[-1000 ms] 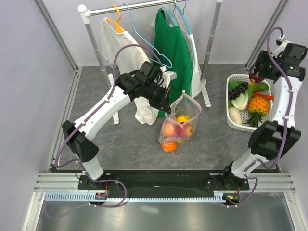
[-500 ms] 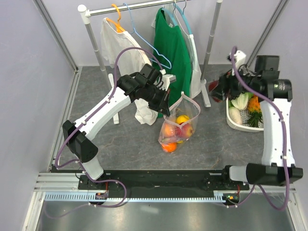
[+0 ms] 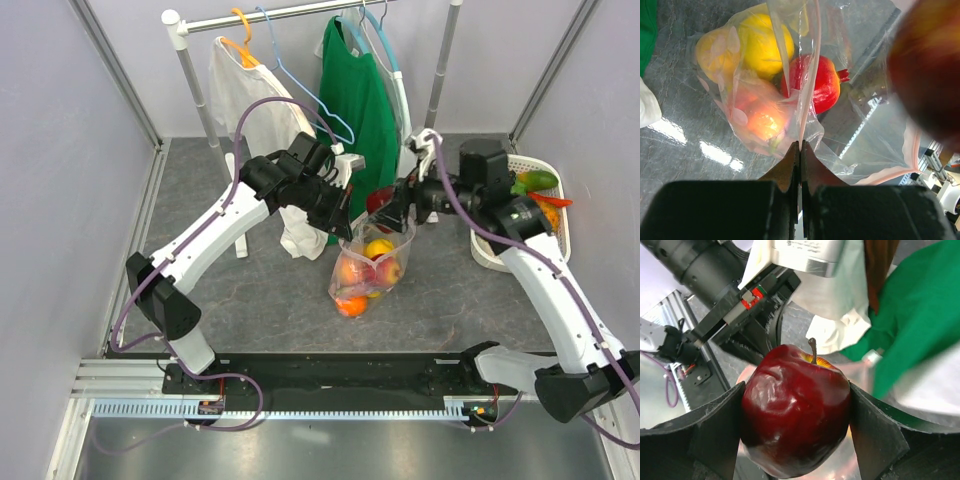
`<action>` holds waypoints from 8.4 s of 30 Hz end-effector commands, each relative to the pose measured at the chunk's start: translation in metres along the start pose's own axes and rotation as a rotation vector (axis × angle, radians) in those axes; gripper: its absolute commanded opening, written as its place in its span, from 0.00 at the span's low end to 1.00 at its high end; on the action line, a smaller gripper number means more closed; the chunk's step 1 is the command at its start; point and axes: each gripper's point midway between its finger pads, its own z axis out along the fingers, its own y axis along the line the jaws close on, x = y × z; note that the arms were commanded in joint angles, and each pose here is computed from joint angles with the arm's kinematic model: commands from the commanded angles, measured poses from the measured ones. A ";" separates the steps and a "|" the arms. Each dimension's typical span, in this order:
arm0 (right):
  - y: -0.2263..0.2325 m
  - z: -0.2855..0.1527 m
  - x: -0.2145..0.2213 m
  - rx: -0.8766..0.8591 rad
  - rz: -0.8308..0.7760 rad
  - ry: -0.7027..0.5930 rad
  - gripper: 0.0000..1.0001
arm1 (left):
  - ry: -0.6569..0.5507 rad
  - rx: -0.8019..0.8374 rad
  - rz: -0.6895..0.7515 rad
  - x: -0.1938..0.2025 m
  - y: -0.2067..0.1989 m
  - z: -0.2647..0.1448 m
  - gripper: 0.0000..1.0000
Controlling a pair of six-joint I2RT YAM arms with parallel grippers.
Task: Place the food in the zip-top bag and seal the zipper
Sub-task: Place the fake fruit in the zipper food storage bag, then adjust the zipper food storage bag at the center of the board, then zip the zipper food storage bag at the center of the board.
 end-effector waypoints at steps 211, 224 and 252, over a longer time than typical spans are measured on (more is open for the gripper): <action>0.058 0.015 0.093 -0.225 -0.045 -0.298 0.84 | -0.463 -0.175 0.539 0.023 0.057 -0.108 0.02; 0.043 0.014 0.083 -0.178 -0.069 -0.351 0.77 | -0.453 -0.158 0.577 0.033 0.053 -0.109 0.02; 0.049 0.014 0.089 -0.218 -0.120 -0.328 0.14 | -0.457 -0.091 0.500 0.026 0.057 -0.110 0.02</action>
